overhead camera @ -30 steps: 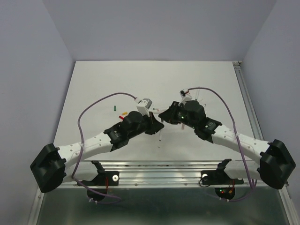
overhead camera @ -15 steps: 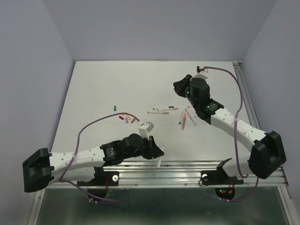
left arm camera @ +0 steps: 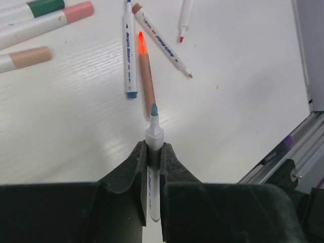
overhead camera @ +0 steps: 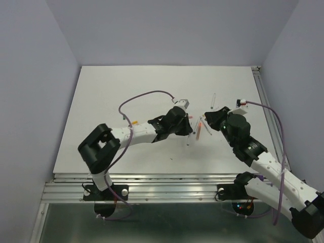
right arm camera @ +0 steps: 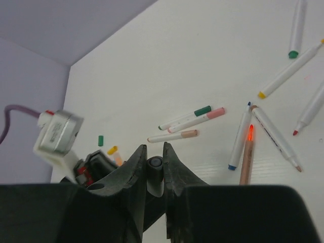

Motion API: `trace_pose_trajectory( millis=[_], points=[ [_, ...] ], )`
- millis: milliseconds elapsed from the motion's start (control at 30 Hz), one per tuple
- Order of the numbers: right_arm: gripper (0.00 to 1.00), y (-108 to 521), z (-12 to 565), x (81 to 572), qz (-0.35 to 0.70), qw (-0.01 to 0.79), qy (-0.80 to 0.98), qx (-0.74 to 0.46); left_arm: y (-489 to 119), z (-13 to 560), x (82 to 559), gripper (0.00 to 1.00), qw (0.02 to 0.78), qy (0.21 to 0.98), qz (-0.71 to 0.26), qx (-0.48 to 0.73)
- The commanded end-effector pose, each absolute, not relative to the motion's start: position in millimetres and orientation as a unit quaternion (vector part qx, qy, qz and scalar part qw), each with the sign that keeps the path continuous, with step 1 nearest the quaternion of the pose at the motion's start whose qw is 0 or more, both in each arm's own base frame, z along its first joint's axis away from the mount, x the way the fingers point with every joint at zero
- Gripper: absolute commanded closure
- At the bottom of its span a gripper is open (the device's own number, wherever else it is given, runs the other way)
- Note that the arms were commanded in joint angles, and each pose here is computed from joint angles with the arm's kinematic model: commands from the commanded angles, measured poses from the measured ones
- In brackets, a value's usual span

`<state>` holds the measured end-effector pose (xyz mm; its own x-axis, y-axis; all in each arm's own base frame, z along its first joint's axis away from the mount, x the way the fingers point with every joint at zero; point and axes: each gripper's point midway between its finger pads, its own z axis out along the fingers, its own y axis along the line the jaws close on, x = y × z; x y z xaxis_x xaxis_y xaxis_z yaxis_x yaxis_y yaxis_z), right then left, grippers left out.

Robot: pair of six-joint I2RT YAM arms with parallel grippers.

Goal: Open the pen caps

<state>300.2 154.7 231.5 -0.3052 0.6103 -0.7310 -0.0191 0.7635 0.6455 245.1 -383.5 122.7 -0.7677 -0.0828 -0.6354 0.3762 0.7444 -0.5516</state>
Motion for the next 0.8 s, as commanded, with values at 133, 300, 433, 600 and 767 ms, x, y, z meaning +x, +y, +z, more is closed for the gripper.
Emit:
trace_pose_trajectory(
  millis=[133, 300, 433, 600, 767],
  points=[
    [0.99, 130.1, 213.9, 279.8, 0.266, 0.548, 0.756, 0.241, -458.9, 106.2, 284.8, 1.00, 0.295, 0.876, -0.358, 0.132],
    [0.99, 132.0, 210.7, 278.3, 0.269, 0.546, 0.758, 0.234, -474.0, 95.5, 304.7, 1.00, 0.301, 0.885, -0.341, 0.104],
    [0.99, 129.6, 202.3, 278.9, 0.258, 0.541, 0.763, 0.241, -481.9, 82.5, 308.4, 0.98, 0.291, 0.893, -0.329, 0.100],
    [0.99, 132.1, 201.2, 279.2, 0.264, 0.538, 0.764, 0.240, -489.2, 76.4, 302.3, 0.86, 0.281, 0.895, -0.330, 0.108],
    [0.99, 133.4, 202.8, 278.2, 0.267, 0.537, 0.764, 0.238, -485.4, 93.7, 299.5, 0.66, 0.292, 0.889, -0.335, 0.112]
  ],
)
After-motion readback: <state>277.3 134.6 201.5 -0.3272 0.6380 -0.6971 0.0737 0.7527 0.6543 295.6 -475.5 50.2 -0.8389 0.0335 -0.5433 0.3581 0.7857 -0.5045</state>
